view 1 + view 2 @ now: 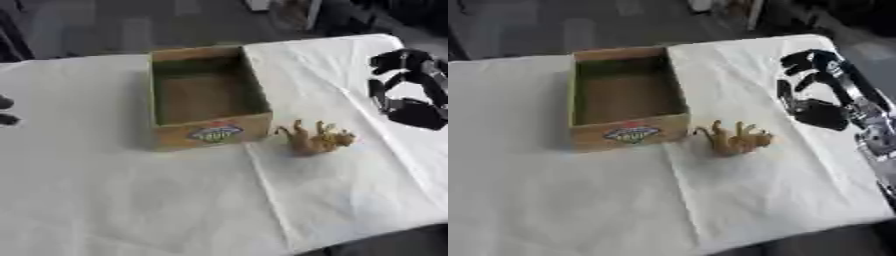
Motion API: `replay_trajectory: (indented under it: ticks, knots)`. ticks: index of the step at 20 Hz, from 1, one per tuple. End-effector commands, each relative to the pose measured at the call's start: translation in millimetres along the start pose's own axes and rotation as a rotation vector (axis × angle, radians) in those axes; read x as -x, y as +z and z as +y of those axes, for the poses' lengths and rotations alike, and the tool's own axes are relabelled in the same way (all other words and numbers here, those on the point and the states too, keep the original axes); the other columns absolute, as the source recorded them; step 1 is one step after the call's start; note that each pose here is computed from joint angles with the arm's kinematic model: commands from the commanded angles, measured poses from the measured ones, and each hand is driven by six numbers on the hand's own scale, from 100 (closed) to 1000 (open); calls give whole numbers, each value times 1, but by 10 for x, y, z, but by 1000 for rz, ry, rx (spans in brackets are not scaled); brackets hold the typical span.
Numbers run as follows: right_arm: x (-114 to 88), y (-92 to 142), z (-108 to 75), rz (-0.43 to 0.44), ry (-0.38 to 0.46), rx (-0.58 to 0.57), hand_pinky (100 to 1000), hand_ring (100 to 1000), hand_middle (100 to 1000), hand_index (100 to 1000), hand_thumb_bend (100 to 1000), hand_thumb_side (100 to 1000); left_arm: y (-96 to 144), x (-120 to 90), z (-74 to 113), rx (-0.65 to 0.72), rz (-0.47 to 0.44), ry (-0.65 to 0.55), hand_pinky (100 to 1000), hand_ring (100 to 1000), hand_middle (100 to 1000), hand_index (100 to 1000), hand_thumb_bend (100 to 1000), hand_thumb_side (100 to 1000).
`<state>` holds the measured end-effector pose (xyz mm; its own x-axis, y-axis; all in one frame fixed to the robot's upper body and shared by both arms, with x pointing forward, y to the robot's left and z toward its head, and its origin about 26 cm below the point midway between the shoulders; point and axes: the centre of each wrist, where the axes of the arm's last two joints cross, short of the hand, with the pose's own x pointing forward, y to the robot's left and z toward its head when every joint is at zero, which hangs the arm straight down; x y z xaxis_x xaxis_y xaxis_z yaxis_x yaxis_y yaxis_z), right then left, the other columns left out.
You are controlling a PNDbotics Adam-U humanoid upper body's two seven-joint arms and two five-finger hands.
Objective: Pick up objects on the table and place them in the box.
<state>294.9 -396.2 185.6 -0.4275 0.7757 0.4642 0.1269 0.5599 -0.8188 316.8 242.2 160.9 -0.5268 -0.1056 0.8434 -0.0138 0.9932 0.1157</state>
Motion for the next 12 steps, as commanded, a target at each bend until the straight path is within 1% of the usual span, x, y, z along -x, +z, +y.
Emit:
replay_trajectory:
  ticks: [1,3,4,5,6,8,12]
  knots:
    - [-96,-81,-187,-48,110,-60,578,760,743,816,180,236,-22,-46,36,-2,-17,-17,528,605,518,594,268,487]
    - [-114,-121,-208,-61,144,-100,605,787,774,834,265,267,-21,-44,34,0,-16,-18,528,605,518,595,272,486]
    - [-117,-135,-213,-65,158,-122,611,793,779,838,283,275,-20,-43,32,2,-16,-18,528,605,518,595,273,486]
    - [-121,-148,-221,-68,173,-140,622,804,792,842,334,279,-18,-41,32,2,-15,-18,528,605,518,595,273,486]
    - [-125,-164,-232,-71,194,-158,631,811,802,847,362,269,-16,-38,32,1,-13,-18,528,605,518,594,274,486]
    - [-121,-190,-246,-73,237,-189,641,818,810,857,395,256,-10,-30,31,2,-9,-17,528,606,518,595,274,487]
    - [-69,-233,-258,-63,287,-243,661,832,826,875,456,273,-9,-27,26,5,-9,-16,528,606,518,595,275,487]
